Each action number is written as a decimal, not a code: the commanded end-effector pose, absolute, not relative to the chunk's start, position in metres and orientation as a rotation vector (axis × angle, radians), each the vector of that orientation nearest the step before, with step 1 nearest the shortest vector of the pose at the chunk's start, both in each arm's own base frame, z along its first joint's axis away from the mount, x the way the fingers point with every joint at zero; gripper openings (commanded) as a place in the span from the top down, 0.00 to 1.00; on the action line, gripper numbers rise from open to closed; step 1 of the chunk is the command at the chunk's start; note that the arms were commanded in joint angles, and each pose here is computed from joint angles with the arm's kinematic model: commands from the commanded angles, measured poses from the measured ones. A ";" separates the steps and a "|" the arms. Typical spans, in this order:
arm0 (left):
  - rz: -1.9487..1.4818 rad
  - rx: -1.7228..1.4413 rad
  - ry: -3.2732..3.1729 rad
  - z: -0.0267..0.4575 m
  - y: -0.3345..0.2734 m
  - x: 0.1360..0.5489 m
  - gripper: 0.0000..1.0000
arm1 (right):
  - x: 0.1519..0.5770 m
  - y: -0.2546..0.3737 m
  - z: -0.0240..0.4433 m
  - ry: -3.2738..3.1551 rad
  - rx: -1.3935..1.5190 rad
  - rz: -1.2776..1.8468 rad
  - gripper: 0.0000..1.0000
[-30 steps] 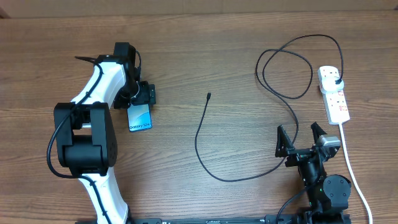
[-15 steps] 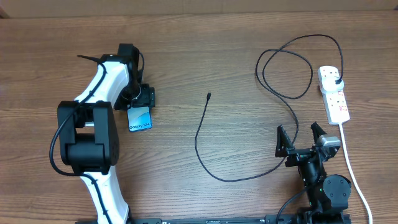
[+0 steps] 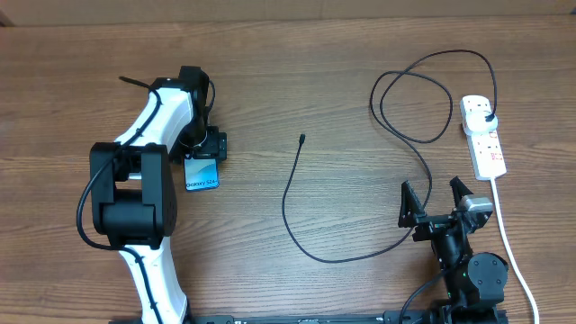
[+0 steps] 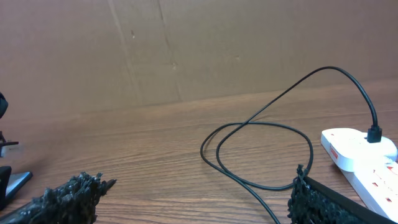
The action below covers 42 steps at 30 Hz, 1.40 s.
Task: Plug charger to phone and switch on socket
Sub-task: 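Close the left gripper on the phone's bottom edge and lift it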
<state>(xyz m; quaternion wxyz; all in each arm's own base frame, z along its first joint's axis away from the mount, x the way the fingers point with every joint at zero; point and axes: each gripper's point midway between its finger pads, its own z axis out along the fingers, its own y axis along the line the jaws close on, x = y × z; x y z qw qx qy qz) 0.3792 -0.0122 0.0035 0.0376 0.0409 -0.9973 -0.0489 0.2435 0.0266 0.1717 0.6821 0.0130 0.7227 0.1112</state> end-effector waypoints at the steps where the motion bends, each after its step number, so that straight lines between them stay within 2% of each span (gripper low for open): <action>1: -0.190 0.168 -3.028 -0.009 -0.008 0.380 0.08 | 0.243 0.027 0.171 1.613 0.028 0.248 0.00; 5: -0.041 0.175 -3.056 -0.011 -0.025 0.387 0.09 | 0.243 0.027 0.171 1.613 0.028 0.248 0.00; 8: 0.035 0.177 -3.066 -0.012 -0.034 0.391 0.13 | 0.243 0.027 0.171 1.613 0.028 0.248 0.00; 19: 0.049 0.166 -3.056 -0.013 -0.035 0.389 0.26 | 0.243 0.027 0.171 1.613 0.028 0.248 0.00; 33: 0.051 0.113 -3.030 -0.011 -0.035 0.382 0.30 | 0.243 0.027 0.171 1.613 0.028 0.248 0.00; 42: 0.042 0.354 -3.020 0.014 -0.036 0.393 0.34 | 0.243 0.027 0.171 1.613 0.028 0.248 0.00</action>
